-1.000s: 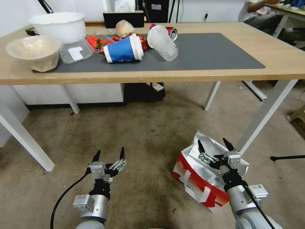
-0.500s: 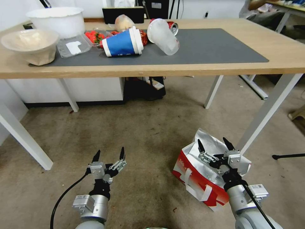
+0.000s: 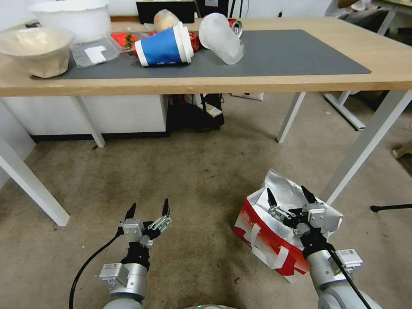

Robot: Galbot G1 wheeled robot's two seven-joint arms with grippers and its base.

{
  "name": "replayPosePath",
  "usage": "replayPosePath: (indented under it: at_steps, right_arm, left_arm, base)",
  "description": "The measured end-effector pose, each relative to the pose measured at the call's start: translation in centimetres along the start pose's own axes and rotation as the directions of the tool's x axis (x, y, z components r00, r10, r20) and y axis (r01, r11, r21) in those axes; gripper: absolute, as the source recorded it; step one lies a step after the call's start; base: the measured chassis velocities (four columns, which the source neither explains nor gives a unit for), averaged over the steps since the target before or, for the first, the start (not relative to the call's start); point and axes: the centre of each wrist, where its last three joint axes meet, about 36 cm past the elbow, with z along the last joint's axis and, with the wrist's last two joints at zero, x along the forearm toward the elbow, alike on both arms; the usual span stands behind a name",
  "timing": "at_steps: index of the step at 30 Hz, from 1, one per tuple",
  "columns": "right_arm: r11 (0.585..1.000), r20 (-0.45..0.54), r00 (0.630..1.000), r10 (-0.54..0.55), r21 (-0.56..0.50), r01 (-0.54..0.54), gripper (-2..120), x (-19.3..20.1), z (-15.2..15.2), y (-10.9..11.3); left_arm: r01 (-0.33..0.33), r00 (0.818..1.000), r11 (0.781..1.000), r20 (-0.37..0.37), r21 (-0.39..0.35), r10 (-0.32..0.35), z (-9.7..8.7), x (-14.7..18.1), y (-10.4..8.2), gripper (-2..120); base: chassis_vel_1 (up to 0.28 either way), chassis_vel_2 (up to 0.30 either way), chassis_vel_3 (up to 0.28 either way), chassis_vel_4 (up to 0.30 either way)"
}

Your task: Pick up the food delivery bag from the floor and place it on the table.

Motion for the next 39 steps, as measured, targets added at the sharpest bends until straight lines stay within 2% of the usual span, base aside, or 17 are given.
replayPosePath:
  at_steps: [7,10,13,14,18,19,26,27,30,31,34,39]
  right_arm:
    - [1.0,-0.004,1.0,-0.011,0.01,0.011,100,-0.2,0.5,-0.3]
    - [0.999,0.014,0.999,-0.047,0.023,0.047,100,-1.0,0.6,-1.3]
    - [0.989,0.059,0.989,-0.138,0.067,0.133,100,-3.2,0.6,-4.3]
    - [0.989,0.059,0.989,-0.138,0.067,0.133,100,-3.2,0.6,-4.3]
    - [0.965,0.053,0.969,-0.239,0.126,0.231,100,-5.5,0.5,-8.7]
    - [0.965,0.053,0.969,-0.239,0.126,0.231,100,-5.5,0.5,-8.7]
    - [0.929,0.023,0.943,-0.332,0.183,0.323,100,-9.5,0.6,-14.0]
    - [0.929,0.023,0.943,-0.332,0.183,0.323,100,-9.5,0.6,-14.0]
    - [0.907,-0.039,0.931,-0.362,0.218,0.361,100,-12.6,0.9,-17.6]
    - [0.907,-0.039,0.931,-0.362,0.218,0.361,100,-12.6,0.9,-17.6]
    - [0.881,-0.125,0.915,-0.385,0.246,0.404,100,-15.0,0.9,-20.8]
    - [0.862,-0.181,0.892,-0.415,0.235,0.449,100,-16.8,1.3,-22.6]
  left_arm:
    - [-0.001,1.0,1.0,0.018,0.002,0.001,0.4,0.0,0.1,100]
    - [-0.006,1.0,1.0,0.029,0.002,0.006,0.4,0.0,0.1,100]
    - [-0.017,0.999,1.0,0.033,-0.011,0.018,0.4,-0.3,0.1,100]
    - [-0.017,0.999,1.0,0.033,-0.011,0.018,0.4,-0.3,0.1,100]
    - [-0.038,0.999,0.999,0.02,-0.026,0.039,0.6,-0.7,0.1,100]
    - [-0.038,0.999,0.999,0.02,-0.026,0.039,0.6,-0.7,0.1,100]
    - [-0.028,1.0,0.999,0.013,-0.031,0.028,0.7,-0.7,0.3,100]
    - [-0.028,1.0,0.999,0.013,-0.031,0.028,0.7,-0.7,0.3,100]
    - [-0.011,1.0,0.999,0.001,-0.041,0.011,0.3,-0.7,0.3,100]
    - [-0.011,1.0,0.999,0.001,-0.041,0.011,0.3,-0.7,0.3,100]
    - [-0.005,1.0,0.999,0.0,-0.044,0.005,0.2,-0.7,0.3,100]
    - [0.002,1.0,0.999,0.005,-0.045,-0.002,0.1,-0.7,0.4,100]
  base:
    - [0.0,0.0,0.0,0.0]
    - [0.0,0.0,0.0,0.0]
    - [0.0,0.0,0.0,0.0]
    - [0.0,0.0,0.0,0.0]
    - [0.0,0.0,0.0,0.0]
    - [0.0,0.0,0.0,0.0]
    - [0.0,0.0,0.0,0.0]
    - [0.0,0.0,0.0,0.0]
    - [0.0,0.0,0.0,0.0]
    - [0.0,0.0,0.0,0.0]
    - [0.0,0.0,0.0,0.0]
    - [0.0,0.0,0.0,0.0]
